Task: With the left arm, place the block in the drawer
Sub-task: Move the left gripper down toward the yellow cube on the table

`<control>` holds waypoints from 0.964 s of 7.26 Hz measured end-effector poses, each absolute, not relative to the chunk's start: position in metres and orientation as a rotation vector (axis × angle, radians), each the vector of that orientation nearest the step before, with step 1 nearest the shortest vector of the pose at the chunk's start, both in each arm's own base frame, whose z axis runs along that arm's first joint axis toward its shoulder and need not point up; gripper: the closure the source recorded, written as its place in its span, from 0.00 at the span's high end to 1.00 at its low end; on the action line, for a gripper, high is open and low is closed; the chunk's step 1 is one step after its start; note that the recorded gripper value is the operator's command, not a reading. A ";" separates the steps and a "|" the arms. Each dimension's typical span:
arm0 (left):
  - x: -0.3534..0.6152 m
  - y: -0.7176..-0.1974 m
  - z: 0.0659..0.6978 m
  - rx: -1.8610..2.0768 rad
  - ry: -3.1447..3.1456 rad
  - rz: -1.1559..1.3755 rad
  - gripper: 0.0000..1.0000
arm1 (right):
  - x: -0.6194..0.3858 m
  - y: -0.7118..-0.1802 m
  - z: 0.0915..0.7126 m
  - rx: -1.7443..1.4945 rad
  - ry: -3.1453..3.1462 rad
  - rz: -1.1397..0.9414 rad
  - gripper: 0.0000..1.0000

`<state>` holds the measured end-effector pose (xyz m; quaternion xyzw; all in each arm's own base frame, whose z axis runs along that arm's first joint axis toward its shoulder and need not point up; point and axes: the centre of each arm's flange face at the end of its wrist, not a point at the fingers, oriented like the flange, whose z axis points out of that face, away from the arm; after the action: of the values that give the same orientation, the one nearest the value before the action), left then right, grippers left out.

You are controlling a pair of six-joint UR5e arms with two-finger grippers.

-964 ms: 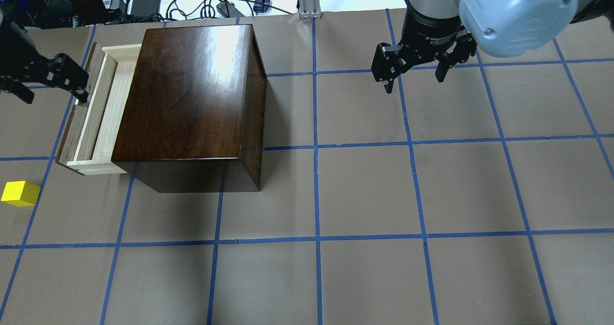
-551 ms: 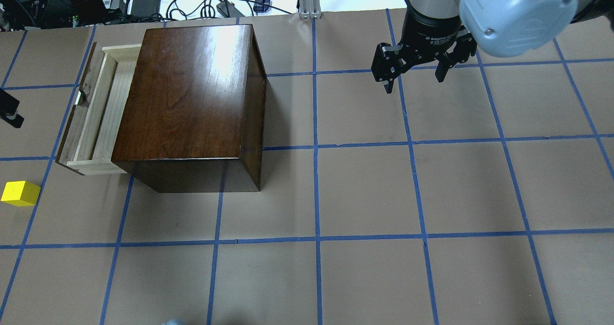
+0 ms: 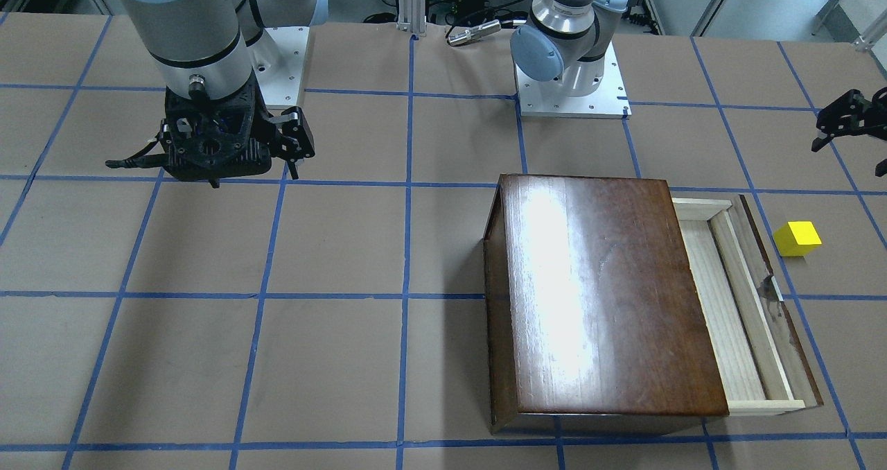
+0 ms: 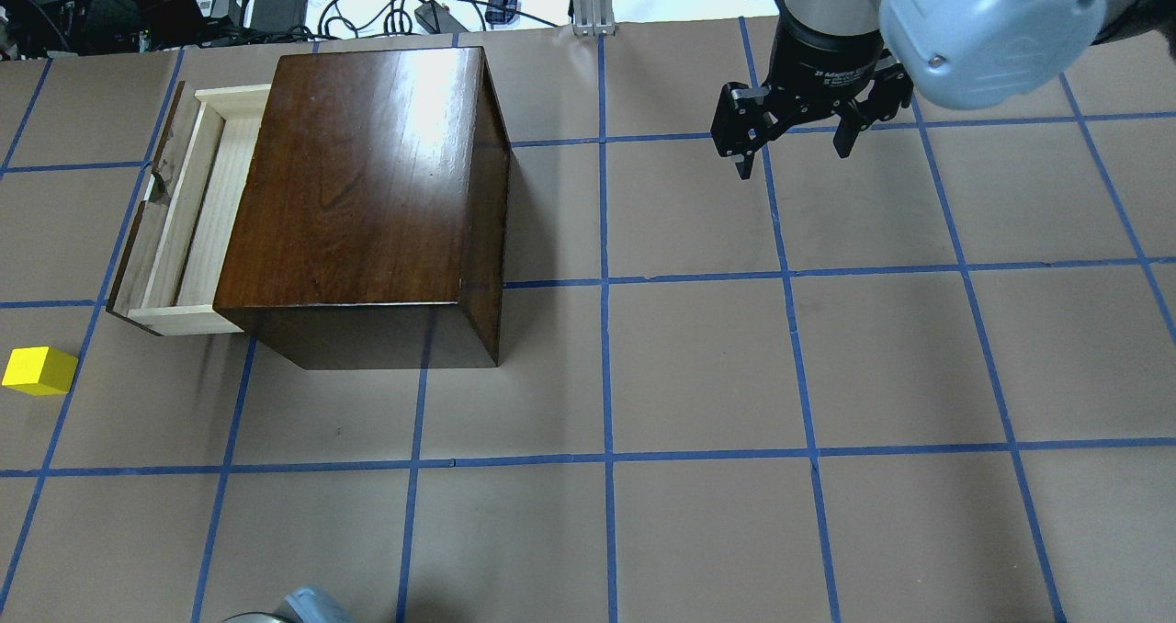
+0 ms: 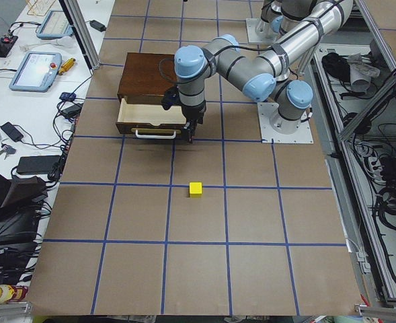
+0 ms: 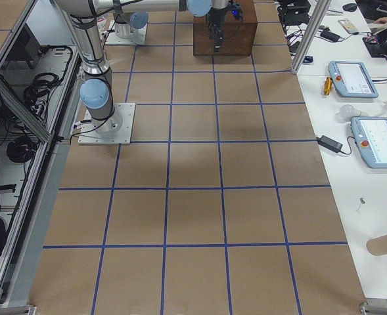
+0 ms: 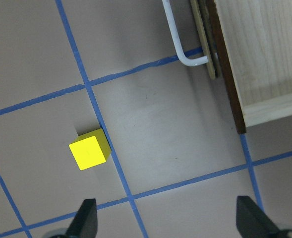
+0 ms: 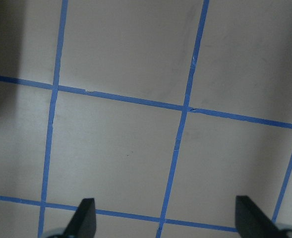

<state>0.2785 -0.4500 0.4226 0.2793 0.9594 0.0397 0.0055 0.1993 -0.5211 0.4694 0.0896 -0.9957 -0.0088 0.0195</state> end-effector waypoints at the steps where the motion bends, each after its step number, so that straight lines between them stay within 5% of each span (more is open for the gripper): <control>1: 0.293 -0.445 0.413 1.029 2.964 0.130 1.00 | 0.199 -0.521 0.469 0.277 -3.090 -0.027 1.00; 7: 0.371 -0.414 0.318 1.412 2.916 0.039 1.00 | 0.199 -0.521 0.469 0.277 -3.090 -0.027 1.00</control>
<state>0.3712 -0.4142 0.3178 0.4354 0.8988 0.0120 -0.0493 0.1992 -0.5211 0.4694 0.0893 -0.9958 -0.0088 0.0195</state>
